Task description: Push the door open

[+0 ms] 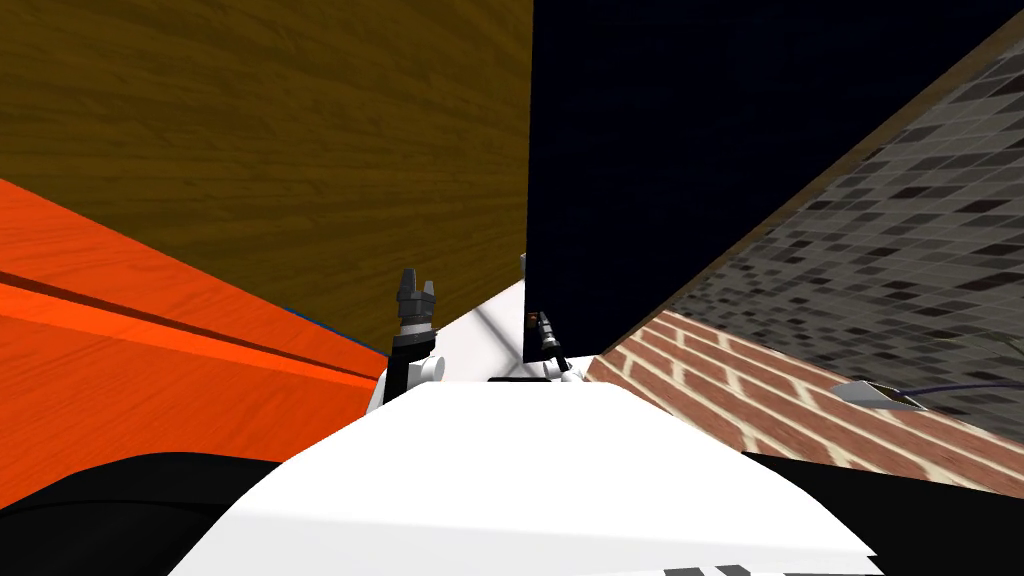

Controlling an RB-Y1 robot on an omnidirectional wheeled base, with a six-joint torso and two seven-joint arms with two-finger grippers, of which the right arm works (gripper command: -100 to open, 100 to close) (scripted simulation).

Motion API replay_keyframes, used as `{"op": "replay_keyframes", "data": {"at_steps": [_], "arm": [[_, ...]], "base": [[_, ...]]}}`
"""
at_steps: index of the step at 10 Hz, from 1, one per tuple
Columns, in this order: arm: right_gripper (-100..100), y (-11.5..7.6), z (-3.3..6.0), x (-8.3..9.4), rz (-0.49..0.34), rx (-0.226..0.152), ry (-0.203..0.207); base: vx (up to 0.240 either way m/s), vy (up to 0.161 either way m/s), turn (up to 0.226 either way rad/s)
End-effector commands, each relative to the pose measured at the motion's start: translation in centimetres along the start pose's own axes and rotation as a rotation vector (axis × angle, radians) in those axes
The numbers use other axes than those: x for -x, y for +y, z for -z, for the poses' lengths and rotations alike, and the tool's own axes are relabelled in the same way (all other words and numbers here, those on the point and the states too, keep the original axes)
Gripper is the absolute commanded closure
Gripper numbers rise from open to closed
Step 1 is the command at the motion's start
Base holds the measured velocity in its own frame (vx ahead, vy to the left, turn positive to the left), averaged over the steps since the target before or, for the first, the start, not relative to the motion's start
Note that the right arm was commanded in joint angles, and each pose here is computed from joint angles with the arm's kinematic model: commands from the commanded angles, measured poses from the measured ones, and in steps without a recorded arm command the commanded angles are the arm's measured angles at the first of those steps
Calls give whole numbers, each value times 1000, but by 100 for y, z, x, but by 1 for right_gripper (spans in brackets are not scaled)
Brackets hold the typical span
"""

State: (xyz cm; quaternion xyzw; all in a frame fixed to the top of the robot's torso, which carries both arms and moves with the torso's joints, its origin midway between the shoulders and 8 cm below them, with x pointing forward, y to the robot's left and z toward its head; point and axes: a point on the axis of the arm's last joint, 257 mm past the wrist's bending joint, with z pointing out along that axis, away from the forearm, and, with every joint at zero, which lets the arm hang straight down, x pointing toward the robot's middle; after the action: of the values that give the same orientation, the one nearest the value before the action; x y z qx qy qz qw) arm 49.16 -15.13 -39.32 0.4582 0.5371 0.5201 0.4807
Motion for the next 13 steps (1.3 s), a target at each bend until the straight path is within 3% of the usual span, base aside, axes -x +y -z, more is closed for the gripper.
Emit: {"op": "replay_keyframes", "data": {"at_steps": [1,2,3,8,9,10,11,12,13], "arm": [[-100,21,7,-134,-25,4,2],[-100,-3,18,-36,-12,0,-5],[100,-3,18,-36,-12,0,-5],[100,-3,18,-36,-12,0,-5],[100,-20,19,175,13,-4,-30],[100,-20,19,175,13,-4,-30],[-100,-79,59,258,28,-14,-31],[-100,-208,133,263,30,-46,-31],[-100,-79,59,258,28,-14,-31]], "base": [[116,169,-43],[40,77,-10],[-6,-11,6],[-7,-12,7],[146,-4,-95],[168,1,-42],[-18,-89,4],[-82,-76,14],[-50,-42,-10]]}}
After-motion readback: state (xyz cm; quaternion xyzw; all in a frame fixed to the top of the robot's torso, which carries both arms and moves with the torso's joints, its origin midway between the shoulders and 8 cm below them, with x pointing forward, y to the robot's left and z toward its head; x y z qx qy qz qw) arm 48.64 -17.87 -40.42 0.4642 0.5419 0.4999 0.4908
